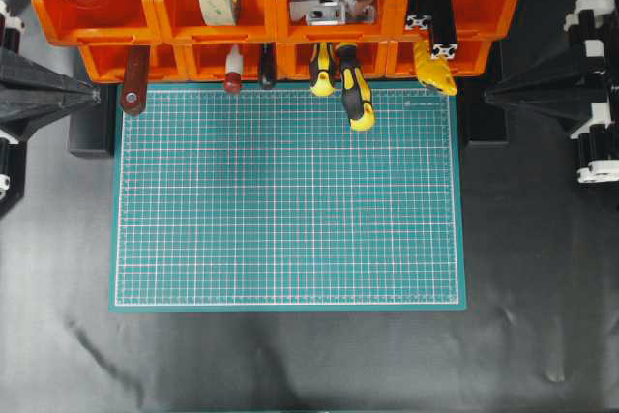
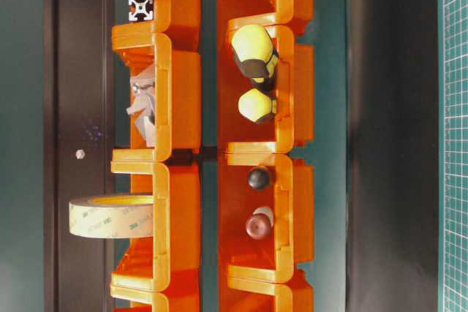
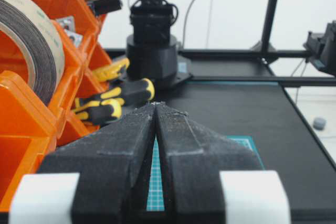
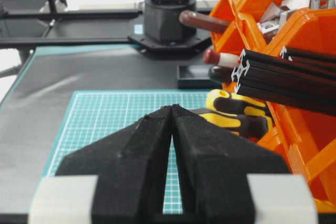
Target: Pick cutter from container rack with right arm.
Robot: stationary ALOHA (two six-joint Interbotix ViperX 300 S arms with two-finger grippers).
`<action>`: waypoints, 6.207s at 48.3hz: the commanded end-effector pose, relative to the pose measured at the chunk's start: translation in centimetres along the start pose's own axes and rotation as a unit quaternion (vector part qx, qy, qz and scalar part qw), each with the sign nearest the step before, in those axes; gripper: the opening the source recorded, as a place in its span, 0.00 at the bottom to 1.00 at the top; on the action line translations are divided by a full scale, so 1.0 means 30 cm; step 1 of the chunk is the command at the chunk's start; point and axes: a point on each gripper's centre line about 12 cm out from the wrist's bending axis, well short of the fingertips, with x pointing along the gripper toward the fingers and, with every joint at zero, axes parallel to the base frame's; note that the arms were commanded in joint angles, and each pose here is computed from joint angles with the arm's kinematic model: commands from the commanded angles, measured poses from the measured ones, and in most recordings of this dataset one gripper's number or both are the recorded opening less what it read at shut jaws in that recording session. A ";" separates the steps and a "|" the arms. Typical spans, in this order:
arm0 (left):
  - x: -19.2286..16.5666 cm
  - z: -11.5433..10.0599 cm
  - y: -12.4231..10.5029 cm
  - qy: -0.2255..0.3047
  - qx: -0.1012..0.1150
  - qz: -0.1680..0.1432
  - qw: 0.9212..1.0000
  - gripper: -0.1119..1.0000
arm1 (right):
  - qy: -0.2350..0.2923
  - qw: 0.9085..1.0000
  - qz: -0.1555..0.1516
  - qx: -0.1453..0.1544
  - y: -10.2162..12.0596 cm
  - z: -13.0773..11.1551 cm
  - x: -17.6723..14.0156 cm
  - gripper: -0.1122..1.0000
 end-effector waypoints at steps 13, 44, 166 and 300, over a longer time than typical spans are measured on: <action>-0.004 0.154 -0.004 0.008 0.007 -0.003 1.000 0.10 | 0.011 1.000 0.004 0.010 0.005 0.221 0.010 0.11; -0.034 0.208 -0.008 0.003 0.007 -0.006 1.000 0.10 | 0.350 0.918 -0.004 -0.187 0.102 0.297 0.129 0.11; -0.042 0.159 -0.018 0.033 0.008 -0.015 0.999 0.10 | 0.429 0.792 -0.284 -0.328 0.045 -0.173 0.311 0.77; -0.110 0.212 -0.022 -0.012 0.003 -0.020 1.000 0.10 | 0.321 0.849 0.003 -0.419 0.417 -0.182 0.777 0.35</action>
